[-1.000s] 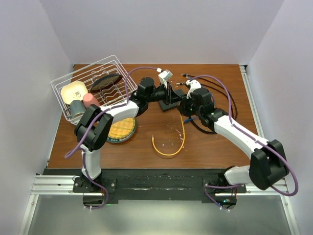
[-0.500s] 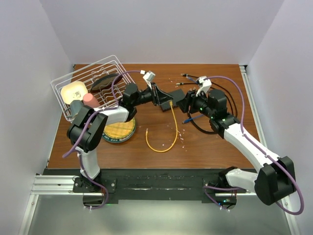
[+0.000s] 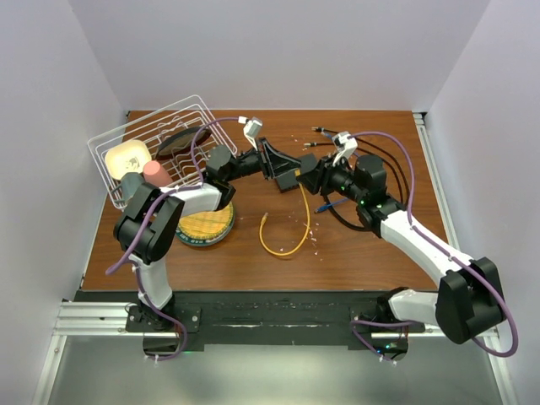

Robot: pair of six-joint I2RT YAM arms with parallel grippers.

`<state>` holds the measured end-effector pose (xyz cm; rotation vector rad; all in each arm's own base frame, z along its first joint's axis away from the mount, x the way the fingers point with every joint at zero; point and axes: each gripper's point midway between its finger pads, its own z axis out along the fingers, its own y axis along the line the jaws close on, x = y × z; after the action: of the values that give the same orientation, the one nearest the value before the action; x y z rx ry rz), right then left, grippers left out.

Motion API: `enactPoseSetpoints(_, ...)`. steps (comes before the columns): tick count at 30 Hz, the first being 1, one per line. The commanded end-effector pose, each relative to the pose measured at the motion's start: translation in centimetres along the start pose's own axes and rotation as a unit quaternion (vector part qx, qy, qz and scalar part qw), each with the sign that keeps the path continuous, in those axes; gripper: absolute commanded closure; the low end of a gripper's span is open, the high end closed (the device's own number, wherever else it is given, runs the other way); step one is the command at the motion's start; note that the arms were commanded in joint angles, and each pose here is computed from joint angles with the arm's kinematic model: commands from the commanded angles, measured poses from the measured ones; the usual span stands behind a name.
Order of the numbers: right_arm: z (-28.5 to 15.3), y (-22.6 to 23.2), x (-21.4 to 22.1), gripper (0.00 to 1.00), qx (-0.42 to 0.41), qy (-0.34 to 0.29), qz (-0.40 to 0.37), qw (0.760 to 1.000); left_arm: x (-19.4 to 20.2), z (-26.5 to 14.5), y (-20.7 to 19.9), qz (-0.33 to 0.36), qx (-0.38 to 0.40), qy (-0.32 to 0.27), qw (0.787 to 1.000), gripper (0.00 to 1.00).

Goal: Insert the plug into the switch port

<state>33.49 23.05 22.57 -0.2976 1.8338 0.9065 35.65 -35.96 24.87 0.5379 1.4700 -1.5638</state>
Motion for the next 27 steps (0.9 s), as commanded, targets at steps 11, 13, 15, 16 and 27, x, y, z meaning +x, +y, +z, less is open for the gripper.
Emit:
enactPoseSetpoints(11,0.5,1.1,0.2,0.69,-0.022,-0.007,-0.003,1.000,-1.9,0.2,-1.9,0.018,0.036,-0.022,0.999,1.00)
enactPoseSetpoints(13,0.6,1.2,0.1,0.78,-0.023,-0.007,-0.001,1.000,-1.8,0.2,-1.9,0.018,0.037,-0.021,0.999,1.00)
enactPoseSetpoints(15,0.9,1.0,0.6,0.86,-0.023,0.003,0.001,1.000,-1.7,0.2,-1.8,0.016,0.037,-0.021,0.999,1.00)
enactPoseSetpoints(16,0.9,1.1,0.3,0.95,-0.024,0.002,0.000,1.000,-1.7,0.2,-1.8,0.014,0.037,-0.021,0.999,1.00)
enactPoseSetpoints(27,0.5,-0.6,0.6,1.00,0.026,0.015,-0.018,0.999,-2.6,0.0,1.0,0.024,-0.001,-0.021,0.999,0.28)
